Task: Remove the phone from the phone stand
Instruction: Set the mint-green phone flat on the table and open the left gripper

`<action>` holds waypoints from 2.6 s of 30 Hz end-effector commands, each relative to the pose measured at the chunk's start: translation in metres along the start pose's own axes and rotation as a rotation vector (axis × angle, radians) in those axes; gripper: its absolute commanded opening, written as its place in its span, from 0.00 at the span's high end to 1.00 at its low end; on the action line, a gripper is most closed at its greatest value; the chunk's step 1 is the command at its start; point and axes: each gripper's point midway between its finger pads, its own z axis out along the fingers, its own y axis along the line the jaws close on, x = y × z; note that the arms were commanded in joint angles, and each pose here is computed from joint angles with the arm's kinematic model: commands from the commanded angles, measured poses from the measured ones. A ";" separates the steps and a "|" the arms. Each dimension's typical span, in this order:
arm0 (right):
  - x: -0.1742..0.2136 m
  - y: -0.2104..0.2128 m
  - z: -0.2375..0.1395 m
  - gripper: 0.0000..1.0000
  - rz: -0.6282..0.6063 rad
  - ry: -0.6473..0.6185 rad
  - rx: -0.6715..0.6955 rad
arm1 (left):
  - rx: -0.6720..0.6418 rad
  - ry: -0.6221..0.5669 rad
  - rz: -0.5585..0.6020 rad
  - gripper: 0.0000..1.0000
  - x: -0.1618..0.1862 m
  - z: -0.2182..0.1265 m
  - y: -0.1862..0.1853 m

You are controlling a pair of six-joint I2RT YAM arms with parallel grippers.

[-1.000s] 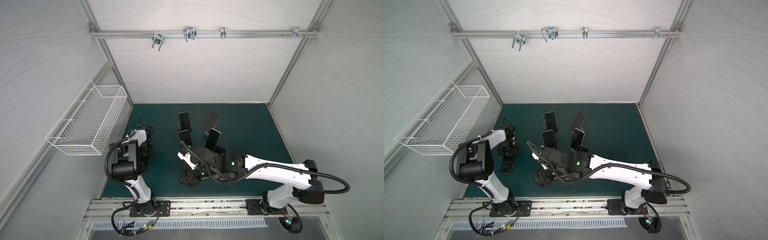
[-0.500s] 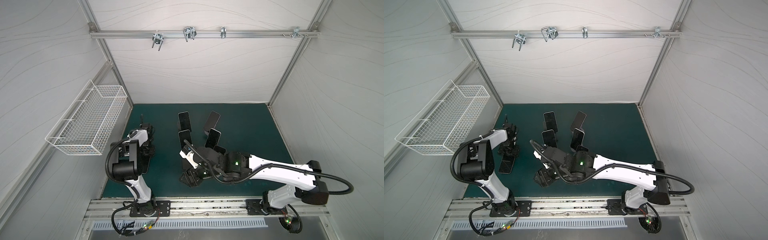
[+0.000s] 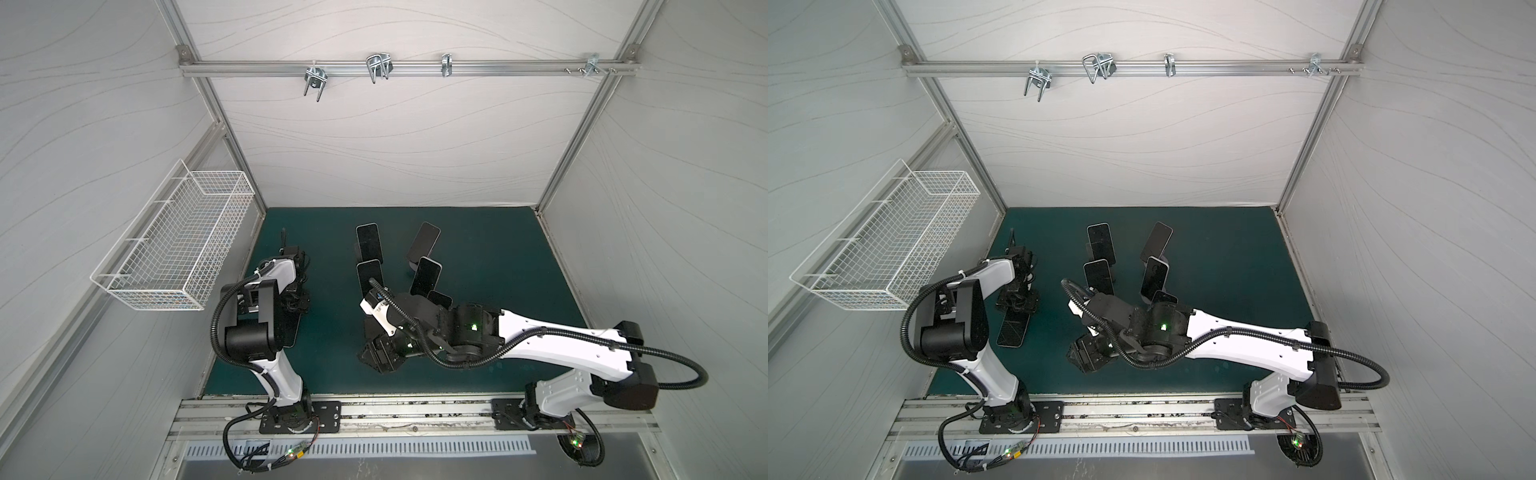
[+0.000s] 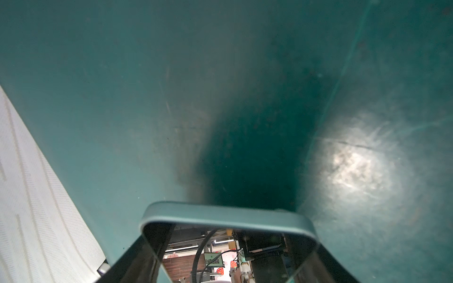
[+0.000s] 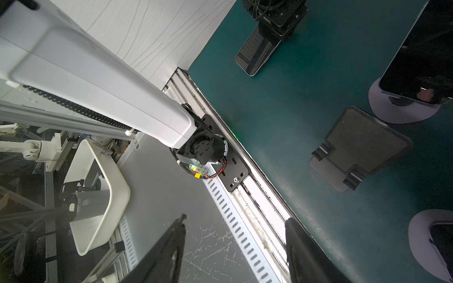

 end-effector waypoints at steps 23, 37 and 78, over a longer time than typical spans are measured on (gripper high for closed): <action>-0.012 0.004 -0.010 0.32 0.000 -0.039 -0.001 | 0.191 -0.002 0.028 0.36 -0.005 0.018 -0.050; -0.014 0.004 -0.015 0.28 -0.010 -0.037 0.011 | 0.172 0.003 0.025 0.33 -0.006 0.014 -0.046; -0.016 -0.004 -0.025 0.27 -0.031 -0.066 0.048 | 0.099 -0.047 -0.001 0.13 -0.018 -0.007 -0.038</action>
